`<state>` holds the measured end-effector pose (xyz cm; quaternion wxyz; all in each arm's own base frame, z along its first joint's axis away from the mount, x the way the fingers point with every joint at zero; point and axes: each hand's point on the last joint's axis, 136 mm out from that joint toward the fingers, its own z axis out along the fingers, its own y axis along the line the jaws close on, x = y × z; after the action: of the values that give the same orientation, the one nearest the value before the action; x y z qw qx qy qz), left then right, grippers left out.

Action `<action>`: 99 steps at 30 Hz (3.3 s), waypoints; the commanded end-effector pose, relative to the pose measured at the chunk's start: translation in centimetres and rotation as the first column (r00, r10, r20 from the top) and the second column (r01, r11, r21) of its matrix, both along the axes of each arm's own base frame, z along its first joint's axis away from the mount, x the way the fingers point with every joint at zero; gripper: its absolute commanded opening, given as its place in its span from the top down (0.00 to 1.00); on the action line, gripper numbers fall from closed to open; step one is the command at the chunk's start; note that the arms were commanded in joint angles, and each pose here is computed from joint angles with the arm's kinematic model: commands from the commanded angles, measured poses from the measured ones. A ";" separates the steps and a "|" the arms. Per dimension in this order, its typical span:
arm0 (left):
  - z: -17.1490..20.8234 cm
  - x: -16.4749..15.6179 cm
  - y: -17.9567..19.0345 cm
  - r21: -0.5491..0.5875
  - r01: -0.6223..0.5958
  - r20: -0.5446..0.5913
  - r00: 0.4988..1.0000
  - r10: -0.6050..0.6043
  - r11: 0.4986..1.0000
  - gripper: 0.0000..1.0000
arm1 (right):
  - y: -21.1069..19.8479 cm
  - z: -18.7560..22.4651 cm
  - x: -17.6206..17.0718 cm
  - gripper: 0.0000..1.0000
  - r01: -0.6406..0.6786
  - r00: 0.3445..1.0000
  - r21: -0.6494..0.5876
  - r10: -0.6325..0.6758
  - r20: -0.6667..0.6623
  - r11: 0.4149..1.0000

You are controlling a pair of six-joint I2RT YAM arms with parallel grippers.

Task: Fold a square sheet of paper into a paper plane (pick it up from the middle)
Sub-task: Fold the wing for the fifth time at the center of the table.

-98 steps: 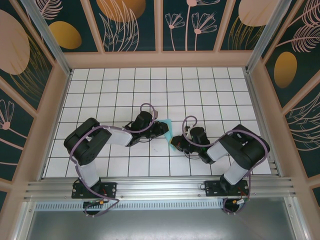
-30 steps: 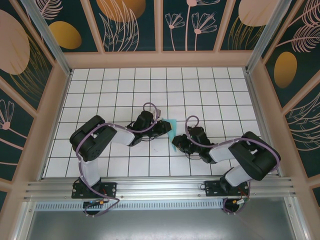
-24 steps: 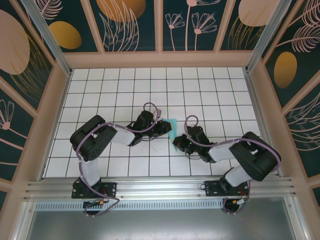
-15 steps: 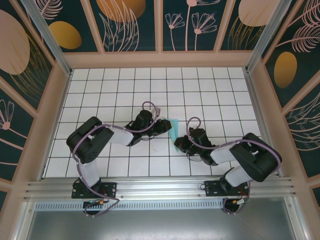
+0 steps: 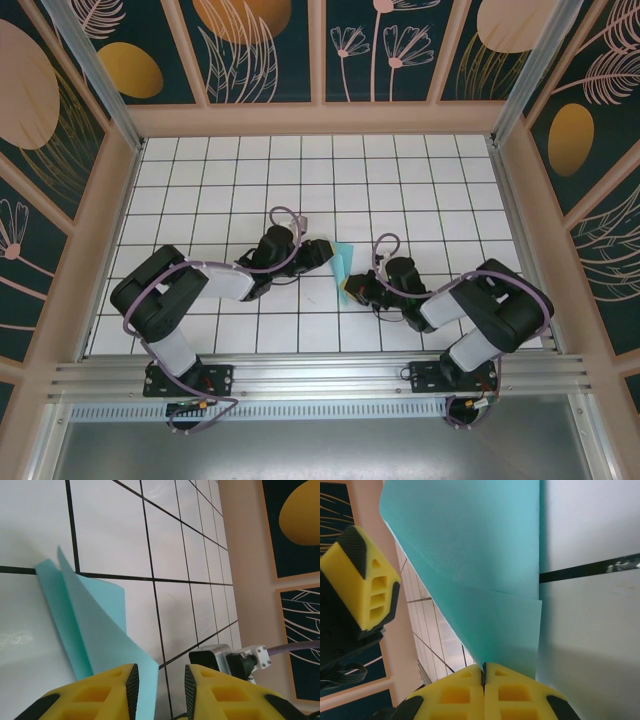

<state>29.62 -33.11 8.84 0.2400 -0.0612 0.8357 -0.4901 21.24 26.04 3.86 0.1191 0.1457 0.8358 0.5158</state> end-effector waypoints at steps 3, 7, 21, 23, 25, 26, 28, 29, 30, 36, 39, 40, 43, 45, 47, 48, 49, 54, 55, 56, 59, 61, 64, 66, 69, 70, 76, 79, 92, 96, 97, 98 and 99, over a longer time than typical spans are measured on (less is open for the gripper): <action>1.2 0.2 0.5 -0.017 -0.021 0.028 0.999 0.021 1.000 0.68 | 2.2 0.7 -0.5 1.00 -0.099 0.994 0.032 0.097 0.047 0.995; 1.6 0.1 0.8 -0.020 -0.034 0.036 0.999 0.034 0.999 0.68 | 2.6 -0.1 -0.7 1.00 -0.126 0.991 0.002 0.126 0.049 0.992; 1.6 0.1 0.9 -0.005 -0.029 0.044 0.999 0.029 1.000 0.70 | 0.8 -0.9 -1.0 1.00 -0.020 1.000 0.019 0.020 0.005 1.000; 1.4 0.0 0.8 -0.006 -0.023 0.039 0.999 0.023 1.000 0.70 | 0.6 -1.0 -1.0 1.00 -0.007 1.000 0.017 0.007 -0.001 1.000; 1.2 -0.1 0.8 -0.005 -0.020 0.031 0.999 0.020 1.000 0.71 | 0.5 -0.9 -1.0 1.00 0.003 1.000 0.021 -0.003 0.003 1.000; 1.0 -0.1 0.8 -0.002 -0.021 0.026 0.999 0.021 1.000 0.72 | 0.4 -1.1 -1.0 1.00 0.007 1.000 0.014 -0.007 -0.001 1.000; 0.7 -0.2 0.7 0.001 -0.016 0.020 1.000 0.016 1.000 0.73 | 0.2 -1.3 -1.0 1.00 0.012 1.000 0.006 -0.012 -0.006 1.000; 0.5 -0.2 0.7 0.002 -0.012 0.016 1.000 0.012 1.000 0.73 | 0.2 -1.2 -1.0 1.00 0.013 1.000 0.007 -0.013 -0.006 1.000; 0.4 -0.3 0.6 0.001 -0.007 0.011 1.000 0.007 1.000 0.73 | 0.2 -1.4 -1.1 1.00 0.011 1.000 0.004 -0.011 -0.010 1.000; -0.8 -0.7 -0.5 -0.005 0.056 -0.017 0.998 -0.056 0.998 0.73 | 0.2 -1.6 -1.0 1.00 0.019 1.000 0.000 -0.019 -0.023 1.000; -1.7 -1.1 -0.5 -0.004 0.069 -0.032 0.997 -0.069 0.998 0.72 | 0.3 -1.6 -0.9 1.00 0.022 0.999 0.003 -0.022 -0.029 1.000; -1.8 -1.2 -0.4 -0.003 0.072 -0.035 0.997 -0.072 0.997 0.71 | 0.3 -1.6 -0.9 1.00 0.023 0.999 0.005 -0.023 -0.030 1.000; -2.2 -1.6 -0.6 -0.008 0.089 -0.038 0.995 -0.089 0.996 0.71 | 0.3 -1.8 -0.9 1.00 0.022 0.999 0.002 -0.022 -0.035 1.000; -2.4 -1.7 -0.6 -0.008 0.090 -0.039 0.995 -0.091 0.996 0.71 | 0.5 -1.8 -0.9 1.00 0.015 0.999 0.008 -0.014 -0.037 1.000; -2.6 -1.7 -0.9 -0.007 0.106 -0.041 0.993 -0.107 0.994 0.70 | 0.5 -1.8 -0.9 1.00 0.016 0.999 0.009 -0.016 -0.040 1.000; -2.8 -1.7 -1.0 -0.007 0.110 -0.044 0.993 -0.110 0.994 0.70 | 0.5 -1.9 -0.9 1.00 0.017 0.999 0.007 -0.017 -0.041 1.000; -2.9 -1.6 -1.0 -0.007 0.106 -0.047 0.993 -0.106 0.994 0.70 | 0.5 -1.9 -0.9 1.00 0.018 0.999 0.006 -0.018 -0.044 1.000; -3.9 -1.5 -1.4 0.001 0.117 -0.055 0.992 -0.117 0.993 0.70 | 0.5 -1.9 -0.9 1.00 0.016 0.999 0.008 -0.016 -0.045 1.000; -4.0 -1.4 -1.5 0.001 0.116 -0.057 0.992 -0.116 0.993 0.70 | 0.5 -1.9 -0.9 1.00 0.018 0.999 0.008 -0.018 -0.045 1.000; -4.1 -1.3 -1.5 0.004 0.114 -0.053 0.992 -0.113 0.994 0.70 | 0.5 -1.9 -0.9 1.00 0.019 0.999 0.005 -0.019 -0.046 1.000; -4.2 -1.2 -1.4 0.008 0.111 -0.052 0.993 -0.111 0.994 0.70 | 0.4 -2.2 -1.0 1.00 0.019 0.998 -0.003 -0.019 -0.056 1.000; -4.5 -1.2 -1.3 0.014 0.105 -0.055 0.993 -0.104 0.994 0.70 | 0.4 -2.2 -1.1 0.97 0.017 0.998 -0.008 -0.018 -0.060 1.000; -4.7 -1.1 -1.3 0.020 0.101 -0.053 0.994 -0.100 0.995 0.70 | 0.6 -2.4 -1.1 0.93 0.008 0.998 -0.023 -0.009 -0.061 1.000; -5.0 -1.0 -1.3 0.029 0.102 -0.059 0.993 -0.100 0.994 0.70 | 0.8 -2.5 -1.1 0.92 0.003 0.998 -0.036 -0.005 -0.064 0.999; -5.5 -1.0 -1.3 0.039 0.104 -0.066 0.993 -0.101 0.994 0.70 | 0.9 -2.4 -1.0 0.88 0.004 0.998 -0.052 -0.007 -0.063 0.999; -5.9 -1.0 -1.3 0.048 0.101 -0.074 0.993 -0.097 0.994 0.70 | 0.9 -2.4 -1.0 0.87 0.006 0.998 -0.056 -0.009 -0.063 0.998; -7.2 -1.2 -1.0 0.091 0.114 -0.103 0.989 -0.105 0.989 0.72 | 0.3 -2.5 -0.9 0.83 0.025 0.998 -0.112 -0.032 -0.058 0.993; -7.4 -1.2 -1.1 0.101 0.116 -0.106 0.989 -0.105 0.988 0.73 | 0.0 -2.3 -1.0 0.82 0.030 0.998 -0.131 -0.037 -0.057 0.991; -6.7 -1.1 -1.5 0.092 0.139 -0.092 0.987 -0.130 0.986 0.72 | -1.0 -2.7 -1.0 1.00 0.046 0.995 -0.176 -0.062 -0.084 0.983; -4.2 -0.6 -1.6 0.059 0.119 -0.042 0.992 -0.117 0.991 0.70 | -1.3 -2.4 -1.5 1.00 0.063 0.993 -0.117 -0.074 -0.089 0.991; -3.4 -0.5 -1.6 0.048 0.112 -0.026 0.993 -0.111 0.992 0.68 | -1.4 -2.0 -1.5 1.00 0.072 0.993 -0.096 -0.081 -0.083 0.993; -2.5 -0.3 -1.6 0.036 0.103 -0.011 0.995 -0.103 0.994 0.68 | -1.6 -1.9 -1.4 1.00 0.083 0.992 -0.083 -0.090 -0.083 0.993; -1.8 -0.2 -1.5 0.027 0.092 0.006 0.996 -0.092 0.995 0.67 | -1.7 -1.7 -1.4 1.00 0.084 0.992 -0.073 -0.090 -0.084 0.994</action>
<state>28.60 -34.65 4.16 0.1832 -0.0192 0.8590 -0.4777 20.04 24.94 1.91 0.1134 0.1838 0.8606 0.4612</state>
